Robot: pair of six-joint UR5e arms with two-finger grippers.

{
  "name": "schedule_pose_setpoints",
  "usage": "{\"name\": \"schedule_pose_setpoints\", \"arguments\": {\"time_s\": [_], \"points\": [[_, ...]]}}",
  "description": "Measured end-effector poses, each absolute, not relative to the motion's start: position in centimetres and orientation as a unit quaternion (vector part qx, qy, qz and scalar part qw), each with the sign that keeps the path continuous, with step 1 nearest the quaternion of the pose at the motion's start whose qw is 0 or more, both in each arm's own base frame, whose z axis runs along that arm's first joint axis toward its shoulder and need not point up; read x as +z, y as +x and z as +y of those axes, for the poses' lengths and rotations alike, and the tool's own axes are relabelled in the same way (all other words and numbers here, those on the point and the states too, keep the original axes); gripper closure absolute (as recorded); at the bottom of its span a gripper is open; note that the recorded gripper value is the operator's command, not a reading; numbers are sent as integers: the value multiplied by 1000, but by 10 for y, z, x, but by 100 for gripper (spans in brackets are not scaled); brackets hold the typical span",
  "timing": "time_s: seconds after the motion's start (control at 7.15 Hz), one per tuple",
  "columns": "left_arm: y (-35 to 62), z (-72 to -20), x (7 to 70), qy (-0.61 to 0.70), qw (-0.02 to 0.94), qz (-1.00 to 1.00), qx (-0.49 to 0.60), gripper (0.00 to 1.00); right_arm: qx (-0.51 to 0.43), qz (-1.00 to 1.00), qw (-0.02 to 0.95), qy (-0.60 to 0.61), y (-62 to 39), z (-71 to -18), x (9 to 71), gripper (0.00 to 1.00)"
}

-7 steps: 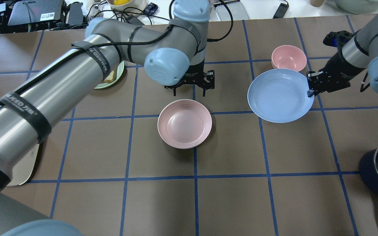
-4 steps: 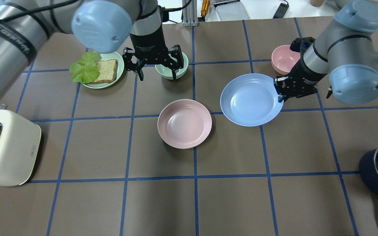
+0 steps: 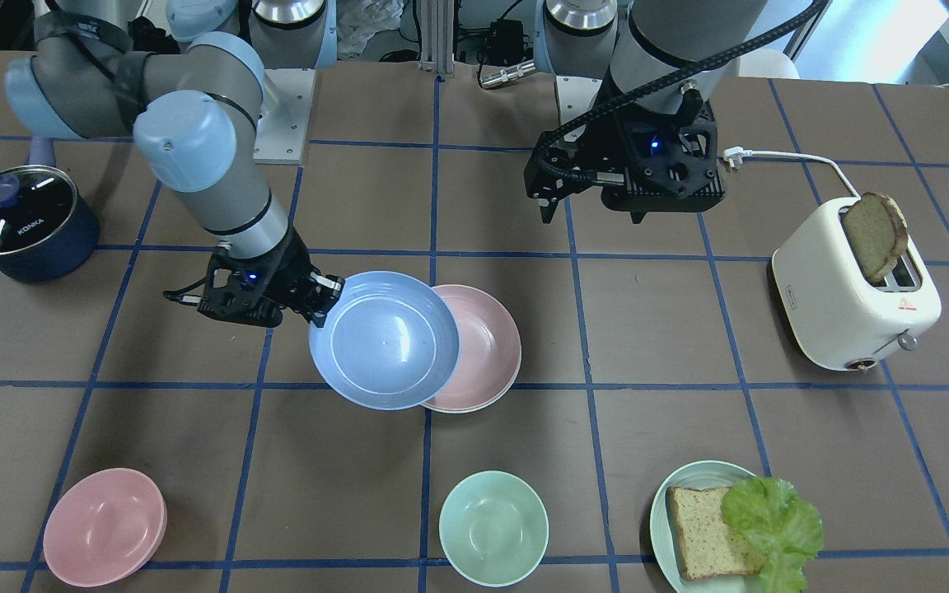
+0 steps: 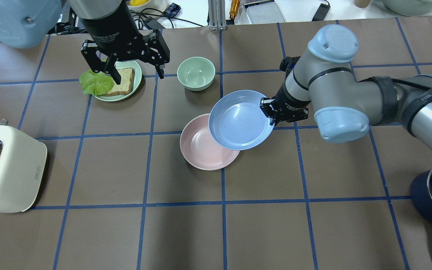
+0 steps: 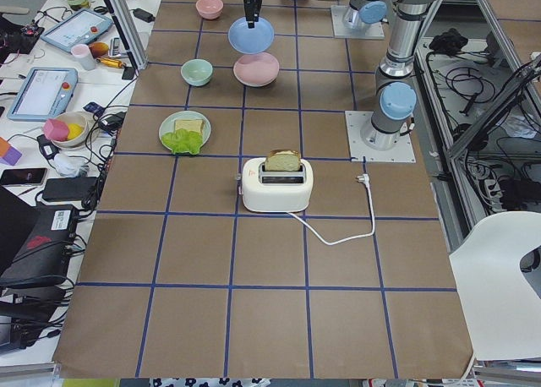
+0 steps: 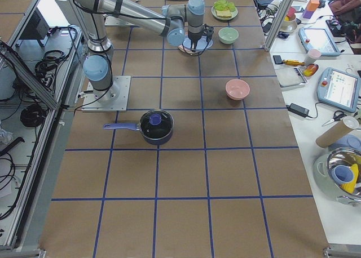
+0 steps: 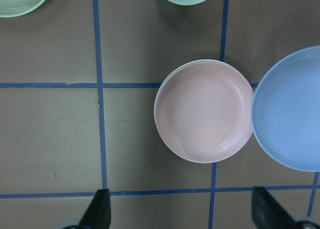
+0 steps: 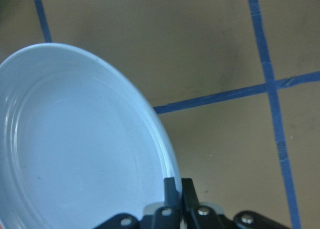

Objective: Stack three plates with pink and blue
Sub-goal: 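Carry the blue plate onto the pink plate while the left arm withdraws, then open the right gripper and lift it off the stacked plates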

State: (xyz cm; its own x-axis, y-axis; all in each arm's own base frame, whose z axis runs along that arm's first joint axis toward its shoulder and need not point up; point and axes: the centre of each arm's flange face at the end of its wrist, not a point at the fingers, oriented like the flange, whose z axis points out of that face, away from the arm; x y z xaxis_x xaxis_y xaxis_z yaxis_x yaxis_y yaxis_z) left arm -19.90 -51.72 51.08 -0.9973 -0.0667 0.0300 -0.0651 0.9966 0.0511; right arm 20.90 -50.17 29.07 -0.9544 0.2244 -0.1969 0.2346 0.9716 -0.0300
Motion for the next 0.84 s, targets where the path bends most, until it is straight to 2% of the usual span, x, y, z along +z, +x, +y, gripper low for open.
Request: {"name": "schedule_pose_setpoints", "arguments": {"time_s": [0.42,0.56,0.7,0.84], "points": [[-185,-500,498,15,-16,-999,-33,0,-42,984,108,134,273,-491,255,100],[-183,-496,499,6,-19,-999,-33,0,-41,983,111,141,279,-488,251,85],[-181,-493,501,7,-20,-999,-31,0,-36,981,111,154,280,-485,247,58],[-179,-492,502,10,-19,-999,-31,0,-33,980,110,162,279,-479,242,22]]}}
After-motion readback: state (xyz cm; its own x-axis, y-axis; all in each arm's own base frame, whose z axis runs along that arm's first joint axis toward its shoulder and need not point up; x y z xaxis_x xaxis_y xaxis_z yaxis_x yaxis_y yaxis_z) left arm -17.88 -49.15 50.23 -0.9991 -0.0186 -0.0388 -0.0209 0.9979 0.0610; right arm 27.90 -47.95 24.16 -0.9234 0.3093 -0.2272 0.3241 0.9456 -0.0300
